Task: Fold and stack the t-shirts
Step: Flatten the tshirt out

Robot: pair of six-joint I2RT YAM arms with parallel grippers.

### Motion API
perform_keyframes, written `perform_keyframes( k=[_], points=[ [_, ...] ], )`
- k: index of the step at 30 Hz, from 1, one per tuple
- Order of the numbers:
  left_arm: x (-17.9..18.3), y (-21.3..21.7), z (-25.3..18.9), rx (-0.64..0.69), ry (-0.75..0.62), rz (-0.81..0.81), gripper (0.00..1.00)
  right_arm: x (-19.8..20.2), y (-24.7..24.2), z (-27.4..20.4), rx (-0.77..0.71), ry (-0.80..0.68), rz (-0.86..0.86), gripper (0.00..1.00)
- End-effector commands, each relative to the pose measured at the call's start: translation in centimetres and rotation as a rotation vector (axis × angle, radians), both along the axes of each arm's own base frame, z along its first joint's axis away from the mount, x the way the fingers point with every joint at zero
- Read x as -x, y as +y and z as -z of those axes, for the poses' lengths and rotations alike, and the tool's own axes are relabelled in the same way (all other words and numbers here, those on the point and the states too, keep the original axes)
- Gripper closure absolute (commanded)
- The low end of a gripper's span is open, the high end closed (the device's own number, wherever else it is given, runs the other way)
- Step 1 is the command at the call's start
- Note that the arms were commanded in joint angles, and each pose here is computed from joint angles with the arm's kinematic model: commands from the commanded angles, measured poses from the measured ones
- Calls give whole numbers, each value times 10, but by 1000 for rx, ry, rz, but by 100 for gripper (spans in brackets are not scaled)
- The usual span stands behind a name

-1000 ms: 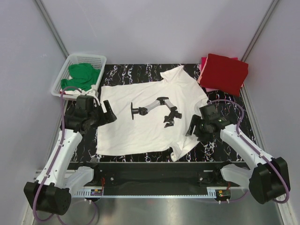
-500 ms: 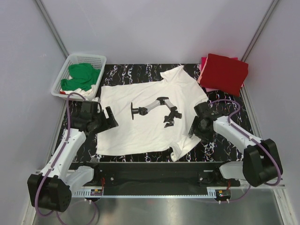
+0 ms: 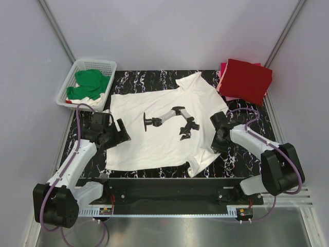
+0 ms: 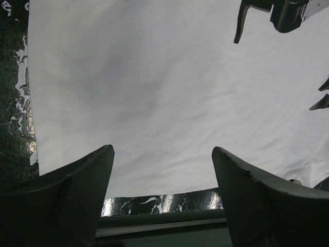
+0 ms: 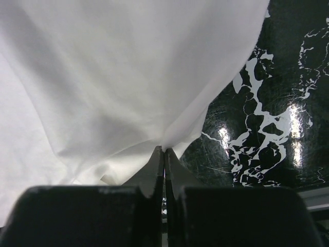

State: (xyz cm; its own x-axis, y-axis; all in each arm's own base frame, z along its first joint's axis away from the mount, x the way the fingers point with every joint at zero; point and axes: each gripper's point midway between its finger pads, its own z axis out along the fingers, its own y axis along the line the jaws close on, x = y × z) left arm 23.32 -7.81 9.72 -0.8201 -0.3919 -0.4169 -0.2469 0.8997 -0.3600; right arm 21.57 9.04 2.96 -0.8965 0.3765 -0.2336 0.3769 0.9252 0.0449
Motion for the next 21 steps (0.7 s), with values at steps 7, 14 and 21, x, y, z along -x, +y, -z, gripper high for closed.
perform_keyframes(
  k=[7,14,21],
  points=[
    [-13,-2,-12,12,-77,-8,17,-4,-22,-28,64,-108,118,100],
    [-13,-2,-12,11,-81,-8,17,5,-63,-63,-93,-337,443,100],
    [-12,-3,-12,16,-80,-5,17,5,-58,-66,-128,-332,449,11]
  ],
)
